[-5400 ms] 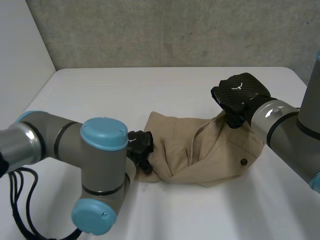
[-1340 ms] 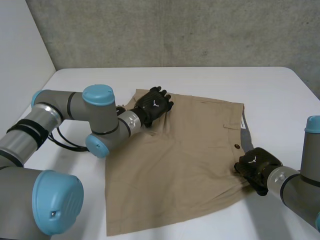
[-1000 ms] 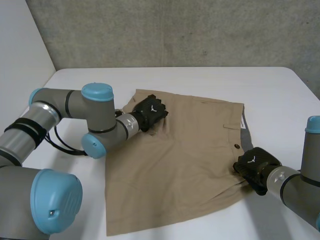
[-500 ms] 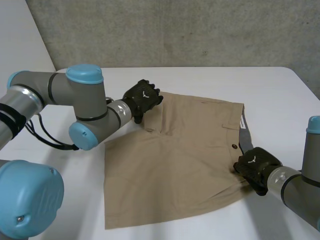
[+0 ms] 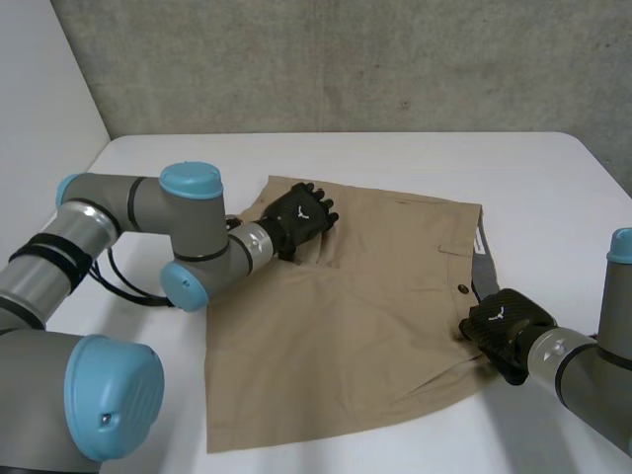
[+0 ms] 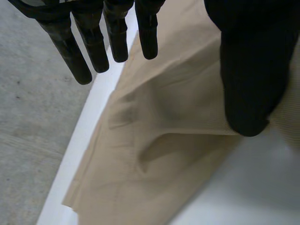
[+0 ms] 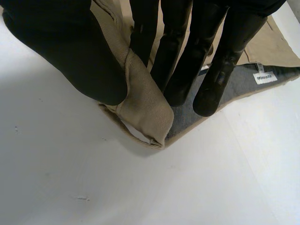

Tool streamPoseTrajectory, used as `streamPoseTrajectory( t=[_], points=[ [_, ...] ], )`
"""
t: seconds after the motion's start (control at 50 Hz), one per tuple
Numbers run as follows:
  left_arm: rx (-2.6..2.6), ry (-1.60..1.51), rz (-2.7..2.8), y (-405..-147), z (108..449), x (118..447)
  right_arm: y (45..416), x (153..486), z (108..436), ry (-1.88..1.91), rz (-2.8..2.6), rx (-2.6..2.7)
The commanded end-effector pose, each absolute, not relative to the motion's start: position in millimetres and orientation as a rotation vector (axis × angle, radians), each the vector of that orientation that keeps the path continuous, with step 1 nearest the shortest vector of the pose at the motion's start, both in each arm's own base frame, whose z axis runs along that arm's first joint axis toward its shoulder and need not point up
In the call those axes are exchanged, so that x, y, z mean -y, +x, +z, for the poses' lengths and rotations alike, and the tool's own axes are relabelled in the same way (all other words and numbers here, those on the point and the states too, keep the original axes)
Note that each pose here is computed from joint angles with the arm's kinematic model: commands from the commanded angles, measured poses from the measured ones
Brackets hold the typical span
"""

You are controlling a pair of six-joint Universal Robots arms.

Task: Fold the shorts.

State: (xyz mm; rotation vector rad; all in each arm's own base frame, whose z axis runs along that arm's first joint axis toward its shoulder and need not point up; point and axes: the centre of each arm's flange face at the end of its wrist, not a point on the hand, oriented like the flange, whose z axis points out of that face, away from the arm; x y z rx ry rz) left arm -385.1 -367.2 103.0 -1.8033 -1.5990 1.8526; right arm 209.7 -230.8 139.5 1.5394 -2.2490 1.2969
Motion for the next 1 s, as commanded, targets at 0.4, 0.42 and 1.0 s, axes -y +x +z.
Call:
streamPoseTrajectory(
  t=[0.4,0.42,1.0],
  points=[
    [1.994,-1.808,1.848,-350,150,345,210,230,139,1.542,1.296,2.251],
    [2.018,-1.808,1.833,-348,149,342,210,230,139,1.542,1.296,2.251],
    [2.252,-1.2,1.998,-297,191,383,209,229,138,1.543,1.287,2.258]
  ],
)
